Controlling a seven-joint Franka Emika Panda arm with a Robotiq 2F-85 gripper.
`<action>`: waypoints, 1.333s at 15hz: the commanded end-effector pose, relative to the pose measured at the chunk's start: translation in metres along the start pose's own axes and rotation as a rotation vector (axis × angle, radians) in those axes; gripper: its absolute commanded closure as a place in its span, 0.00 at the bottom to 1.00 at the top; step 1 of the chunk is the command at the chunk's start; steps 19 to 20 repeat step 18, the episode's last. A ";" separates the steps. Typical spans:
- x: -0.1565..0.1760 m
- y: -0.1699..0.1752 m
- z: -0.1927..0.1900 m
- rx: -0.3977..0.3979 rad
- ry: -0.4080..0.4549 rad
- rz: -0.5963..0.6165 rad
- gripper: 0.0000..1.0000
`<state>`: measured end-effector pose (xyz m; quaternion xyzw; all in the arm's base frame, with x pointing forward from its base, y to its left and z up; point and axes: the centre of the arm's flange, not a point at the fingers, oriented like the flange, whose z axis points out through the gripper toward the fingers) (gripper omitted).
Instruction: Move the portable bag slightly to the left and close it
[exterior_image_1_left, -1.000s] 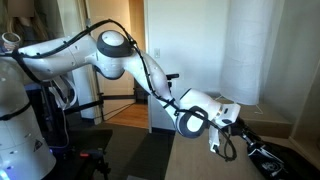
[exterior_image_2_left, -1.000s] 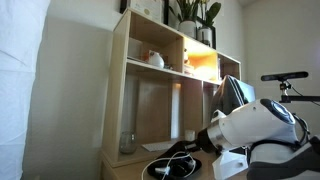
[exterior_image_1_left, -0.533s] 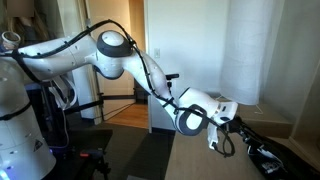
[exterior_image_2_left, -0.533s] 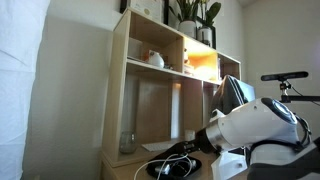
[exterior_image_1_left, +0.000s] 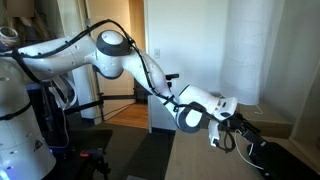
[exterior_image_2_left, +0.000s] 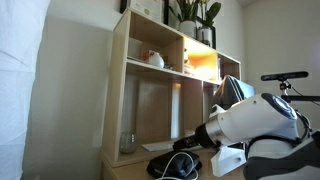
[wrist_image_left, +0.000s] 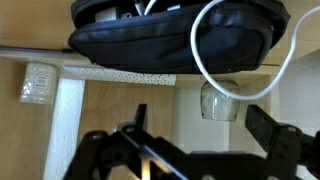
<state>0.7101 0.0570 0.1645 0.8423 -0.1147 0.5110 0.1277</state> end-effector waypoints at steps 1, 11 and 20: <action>0.013 0.004 -0.021 0.110 -0.039 -0.051 0.00; 0.052 -0.057 -0.017 0.323 -0.083 -0.057 0.00; 0.049 -0.061 -0.018 0.330 -0.086 -0.056 0.00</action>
